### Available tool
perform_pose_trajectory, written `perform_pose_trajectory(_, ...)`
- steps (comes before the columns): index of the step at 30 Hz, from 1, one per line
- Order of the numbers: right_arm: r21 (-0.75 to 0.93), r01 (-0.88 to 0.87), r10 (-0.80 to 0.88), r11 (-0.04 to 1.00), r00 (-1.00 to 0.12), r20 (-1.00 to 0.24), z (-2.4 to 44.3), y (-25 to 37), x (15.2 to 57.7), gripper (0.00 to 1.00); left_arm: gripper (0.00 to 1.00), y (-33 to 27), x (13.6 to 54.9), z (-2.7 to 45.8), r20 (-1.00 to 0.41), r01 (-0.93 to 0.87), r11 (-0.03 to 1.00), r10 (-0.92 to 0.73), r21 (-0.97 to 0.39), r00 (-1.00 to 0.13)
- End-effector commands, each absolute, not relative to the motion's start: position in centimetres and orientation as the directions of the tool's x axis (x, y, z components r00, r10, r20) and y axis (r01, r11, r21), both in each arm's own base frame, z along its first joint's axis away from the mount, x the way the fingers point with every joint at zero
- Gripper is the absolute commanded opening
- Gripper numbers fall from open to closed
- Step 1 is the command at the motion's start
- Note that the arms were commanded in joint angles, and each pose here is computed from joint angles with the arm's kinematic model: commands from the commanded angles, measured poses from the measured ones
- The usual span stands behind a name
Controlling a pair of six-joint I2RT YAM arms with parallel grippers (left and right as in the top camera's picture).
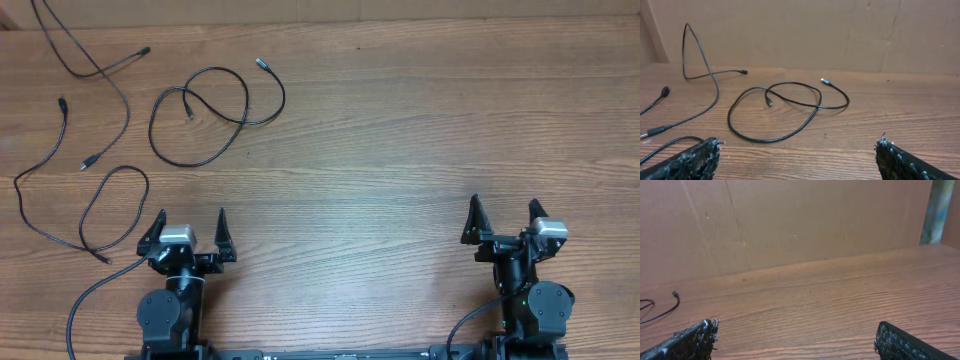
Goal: Untangle cables
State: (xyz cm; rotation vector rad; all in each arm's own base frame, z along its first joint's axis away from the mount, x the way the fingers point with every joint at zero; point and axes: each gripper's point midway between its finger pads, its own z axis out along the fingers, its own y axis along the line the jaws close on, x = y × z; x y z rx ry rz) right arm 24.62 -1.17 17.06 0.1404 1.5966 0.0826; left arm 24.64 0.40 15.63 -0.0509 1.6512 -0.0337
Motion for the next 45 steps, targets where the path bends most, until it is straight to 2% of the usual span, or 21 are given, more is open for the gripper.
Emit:
perform_pose_trajectory(1, 0.130, 0.028, 0.131, 0.991, -0.022, -0.991, 16.9, -1.0, 24.6, 1.00, 1.00, 0.7, 24.6, 15.6, -0.995, -0.028, 0.998, -0.063, -0.061, -0.076)
perform_pose_trajectory(19, 0.170, -0.004, 0.170, 0.985, -0.025, -0.985, 16.9, -0.2, 24.6, 1.00, 1.00, 0.7, 24.6, 15.6, -0.995, -0.028, 0.998, -0.063, -0.061, -0.076)
perform_pose_trajectory(26, 0.118, -0.007, 0.118, 0.993, -0.026, -0.993, 16.9, -0.1, 24.6, 1.00, 1.00, 0.7, 24.6, 15.6, -0.995, -0.028, 0.998, -0.063, -0.061, -0.076)
perform_pose_trajectory(45, 0.118, -0.004, 0.118, 0.993, -0.025, -0.993, 17.0, -0.1, 24.6, 1.00, 1.00, 0.7, 24.6, 15.6, -0.995, -0.028, 0.998, -0.063, -0.061, -0.076)
